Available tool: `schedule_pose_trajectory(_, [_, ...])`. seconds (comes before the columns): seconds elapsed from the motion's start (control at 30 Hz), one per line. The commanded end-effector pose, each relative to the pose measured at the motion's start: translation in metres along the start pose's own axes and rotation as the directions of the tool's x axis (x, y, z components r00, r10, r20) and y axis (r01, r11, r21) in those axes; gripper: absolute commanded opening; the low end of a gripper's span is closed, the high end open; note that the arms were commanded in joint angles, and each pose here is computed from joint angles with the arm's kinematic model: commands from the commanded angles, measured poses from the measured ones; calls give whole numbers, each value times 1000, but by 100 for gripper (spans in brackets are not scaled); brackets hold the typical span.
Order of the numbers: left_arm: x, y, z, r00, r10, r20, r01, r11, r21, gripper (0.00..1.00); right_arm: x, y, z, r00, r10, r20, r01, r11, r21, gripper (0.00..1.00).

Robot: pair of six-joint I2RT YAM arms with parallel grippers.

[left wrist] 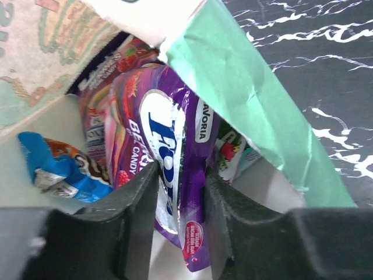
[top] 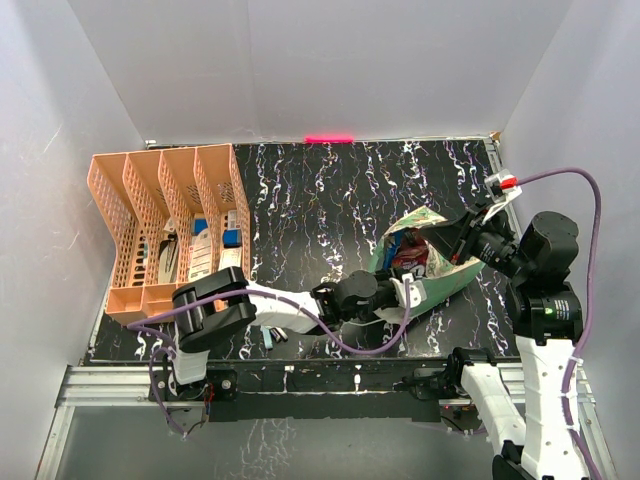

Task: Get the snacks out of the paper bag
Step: Take out the snack from the paper bag.

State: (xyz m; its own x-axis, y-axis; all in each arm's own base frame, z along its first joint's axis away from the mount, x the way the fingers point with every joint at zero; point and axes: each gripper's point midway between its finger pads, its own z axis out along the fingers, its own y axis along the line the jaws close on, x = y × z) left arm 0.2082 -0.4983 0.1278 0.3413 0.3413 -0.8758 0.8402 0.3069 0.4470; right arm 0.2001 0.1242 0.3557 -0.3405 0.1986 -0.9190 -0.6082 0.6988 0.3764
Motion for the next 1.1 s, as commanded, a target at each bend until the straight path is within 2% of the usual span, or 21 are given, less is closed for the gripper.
schedule_pose_trajectory(0.0, [-20, 28, 1, 999, 36, 18, -33, 992, -120, 25, -29, 19, -8, 993, -85, 82, 88, 996, -28, 7])
schedule_pose_trajectory(0.17, [-41, 39, -15, 999, 5, 35, -1, 992, -129, 0, -30, 16, -9, 992, -88, 89, 89, 996, -6, 7])
schedule_pose_trajectory(0.4, [-88, 36, -67, 977, -210, 25, 210, 978, 11, 0, -36, 5, -12, 989, -77, 125, 68, 995, 77, 7])
schedule_pose_trajectory(0.53, [-117, 37, -107, 938, -345, -9, 345, 935, 79, 0, -36, 0, -12, 989, -65, 132, 51, 993, 105, 7])
schedule_pose_trajectory(0.63, [-140, 52, -142, 901, -434, -27, 435, 898, 63, 0, -40, -5, -15, 988, -56, 146, 34, 988, 148, 7])
schedule_pose_trajectory(0.8, [-155, 79, -205, 818, -567, -101, 565, 824, -50, 0, -39, -7, -16, 990, -37, 139, 13, 986, 166, 7])
schedule_pose_trajectory(0.93, [-129, 90, -249, 760, -621, -192, 590, 783, -196, 0, -37, -7, -18, 989, -37, 144, 11, 984, 176, 7])
schedule_pose_trajectory(1.0, [-110, 100, -266, 757, -619, -208, 556, 778, -291, 0, -37, -6, -19, 988, -41, 151, 14, 984, 175, 7])
schedule_pose_trajectory(1.07, [-92, 120, -280, 780, -594, -197, 485, 773, -409, 0, -39, -5, -20, 986, -49, 161, 20, 984, 175, 7])
